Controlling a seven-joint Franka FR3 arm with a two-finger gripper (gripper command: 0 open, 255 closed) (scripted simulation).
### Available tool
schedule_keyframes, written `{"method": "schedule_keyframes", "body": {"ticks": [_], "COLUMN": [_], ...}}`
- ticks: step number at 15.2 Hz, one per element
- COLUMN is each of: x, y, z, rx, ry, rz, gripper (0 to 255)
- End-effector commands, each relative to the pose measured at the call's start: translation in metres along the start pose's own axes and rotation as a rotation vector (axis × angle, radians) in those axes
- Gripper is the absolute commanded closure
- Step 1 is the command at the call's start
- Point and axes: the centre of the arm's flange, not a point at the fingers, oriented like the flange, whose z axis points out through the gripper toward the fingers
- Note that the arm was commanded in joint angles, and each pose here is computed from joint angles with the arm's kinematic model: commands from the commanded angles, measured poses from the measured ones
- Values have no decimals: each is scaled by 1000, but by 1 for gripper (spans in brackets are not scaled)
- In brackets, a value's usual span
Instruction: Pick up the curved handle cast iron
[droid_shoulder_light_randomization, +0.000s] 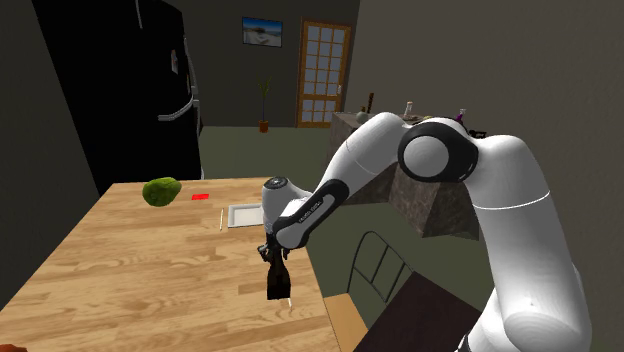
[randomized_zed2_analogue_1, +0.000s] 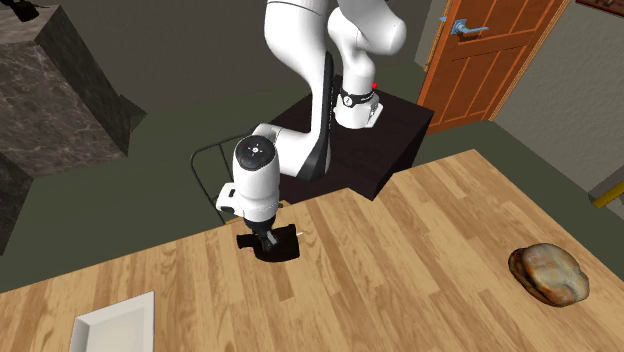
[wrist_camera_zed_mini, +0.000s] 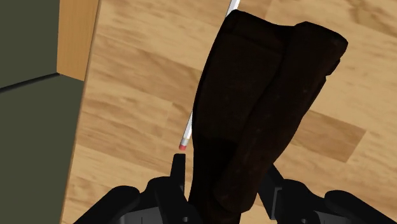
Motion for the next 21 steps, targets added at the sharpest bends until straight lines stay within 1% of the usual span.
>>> {"method": "schedule_keyframes", "body": {"ticks": [1, 6, 21], "x": [-1, -1, 6], "y": [0, 0, 7], "z": [1, 0, -78], "rx": [0, 0, 0], "ry": [-1, -1, -1], "rz": [-1, -1, -1], "gripper": [255, 255, 255]}}
